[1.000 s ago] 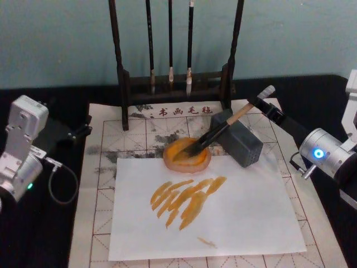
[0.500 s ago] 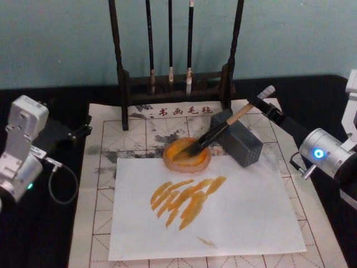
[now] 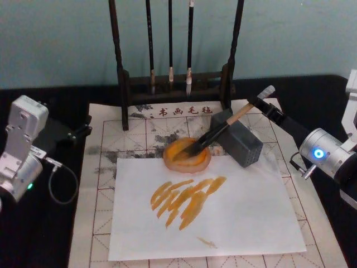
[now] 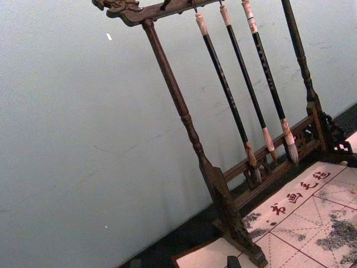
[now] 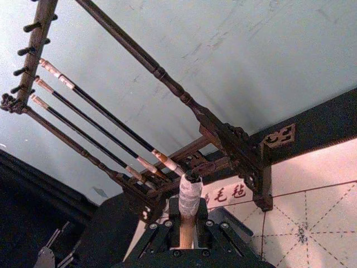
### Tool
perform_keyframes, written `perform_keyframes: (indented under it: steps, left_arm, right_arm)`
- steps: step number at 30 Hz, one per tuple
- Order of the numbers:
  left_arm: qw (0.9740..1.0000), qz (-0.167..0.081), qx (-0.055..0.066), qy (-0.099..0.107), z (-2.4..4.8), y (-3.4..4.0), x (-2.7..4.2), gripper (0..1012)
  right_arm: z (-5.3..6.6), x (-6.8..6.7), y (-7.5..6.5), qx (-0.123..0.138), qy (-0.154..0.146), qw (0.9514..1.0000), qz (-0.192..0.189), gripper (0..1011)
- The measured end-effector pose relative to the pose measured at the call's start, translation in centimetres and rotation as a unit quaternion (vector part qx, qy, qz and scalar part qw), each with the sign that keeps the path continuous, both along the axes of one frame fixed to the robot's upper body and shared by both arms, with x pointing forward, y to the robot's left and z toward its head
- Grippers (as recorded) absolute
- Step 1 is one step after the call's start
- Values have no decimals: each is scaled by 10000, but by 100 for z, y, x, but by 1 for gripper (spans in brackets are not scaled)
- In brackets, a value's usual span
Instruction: Pick up the brush from the inkstone, write on the paper, then place the brush back to its original position.
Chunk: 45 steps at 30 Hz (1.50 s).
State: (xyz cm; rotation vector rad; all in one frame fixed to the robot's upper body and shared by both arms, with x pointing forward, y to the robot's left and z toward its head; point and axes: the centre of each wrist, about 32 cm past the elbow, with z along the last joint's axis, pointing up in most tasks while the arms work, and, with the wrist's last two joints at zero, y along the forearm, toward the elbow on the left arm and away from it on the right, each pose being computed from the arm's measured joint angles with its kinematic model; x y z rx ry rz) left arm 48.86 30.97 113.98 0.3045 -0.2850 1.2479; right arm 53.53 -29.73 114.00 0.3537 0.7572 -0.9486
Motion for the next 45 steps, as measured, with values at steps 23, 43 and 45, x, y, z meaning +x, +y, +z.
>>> perform_keyframes:
  steps: [23,43,45]
  left_arm:
    - [10000,0,0,0,0,0,0,1001]
    - [10000,0,0,0,0,0,0,1001]
    - [10000,0,0,0,0,0,0,1001]
  right_arm:
    - [0,0,0,-5,-2,10000,1,685]
    - [0,0,0,-3,-2,10000,1,1000]
    - [1,0,0,-2,-2,10000,1,1000]
